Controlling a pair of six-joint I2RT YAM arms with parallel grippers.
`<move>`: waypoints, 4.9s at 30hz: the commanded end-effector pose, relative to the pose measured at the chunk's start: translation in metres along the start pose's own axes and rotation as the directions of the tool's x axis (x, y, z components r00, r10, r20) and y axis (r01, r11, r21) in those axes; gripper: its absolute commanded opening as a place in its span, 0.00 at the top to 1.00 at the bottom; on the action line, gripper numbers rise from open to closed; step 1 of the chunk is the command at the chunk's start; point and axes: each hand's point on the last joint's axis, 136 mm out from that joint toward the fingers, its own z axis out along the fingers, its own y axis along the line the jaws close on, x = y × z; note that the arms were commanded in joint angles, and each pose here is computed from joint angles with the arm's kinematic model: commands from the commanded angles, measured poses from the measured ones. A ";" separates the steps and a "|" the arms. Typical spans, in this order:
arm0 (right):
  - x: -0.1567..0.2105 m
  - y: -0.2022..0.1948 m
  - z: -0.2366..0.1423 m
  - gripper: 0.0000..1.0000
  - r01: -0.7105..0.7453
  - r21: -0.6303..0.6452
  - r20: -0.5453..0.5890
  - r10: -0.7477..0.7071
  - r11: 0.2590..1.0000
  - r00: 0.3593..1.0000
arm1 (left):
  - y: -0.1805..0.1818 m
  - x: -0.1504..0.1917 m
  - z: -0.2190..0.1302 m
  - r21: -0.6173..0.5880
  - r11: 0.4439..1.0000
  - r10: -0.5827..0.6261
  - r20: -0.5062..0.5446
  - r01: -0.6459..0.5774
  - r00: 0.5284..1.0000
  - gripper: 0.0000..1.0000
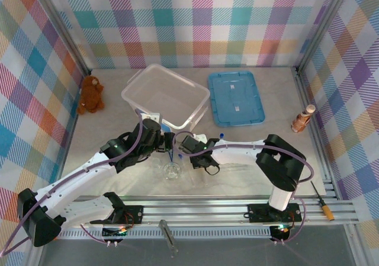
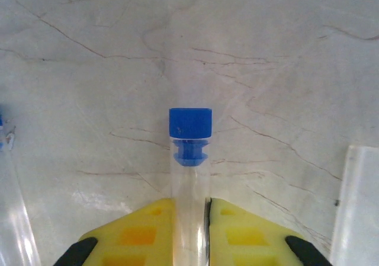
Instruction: Organize the chemistry lab equipment
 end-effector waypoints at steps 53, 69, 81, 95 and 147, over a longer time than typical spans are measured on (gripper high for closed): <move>-0.160 -0.061 -0.205 0.81 -0.293 -0.542 0.334 0.521 0.788 0.785 | -0.174 -0.035 0.006 0.747 0.629 -0.133 -0.167 0.213 0.977 0.27; -0.167 -0.056 -0.199 0.82 -0.309 -0.587 0.307 0.559 0.749 0.771 | -0.181 -0.032 0.017 0.752 0.610 -0.144 -0.203 0.249 0.968 0.39; -0.167 -0.063 -0.192 0.82 -0.321 -0.577 0.332 0.574 0.751 0.748 | -0.185 -0.028 0.017 0.761 0.597 -0.133 -0.217 0.253 0.967 0.58; -0.164 -0.064 -0.181 0.82 -0.334 -0.577 0.324 0.584 0.745 0.744 | -0.184 -0.023 0.025 0.748 0.610 -0.130 -0.228 0.260 0.965 0.86; -0.153 -0.073 -0.217 0.56 -0.186 -0.753 0.007 0.290 0.631 0.957 | -0.181 -0.005 -0.003 0.741 0.649 0.280 -0.022 -0.172 0.960 0.94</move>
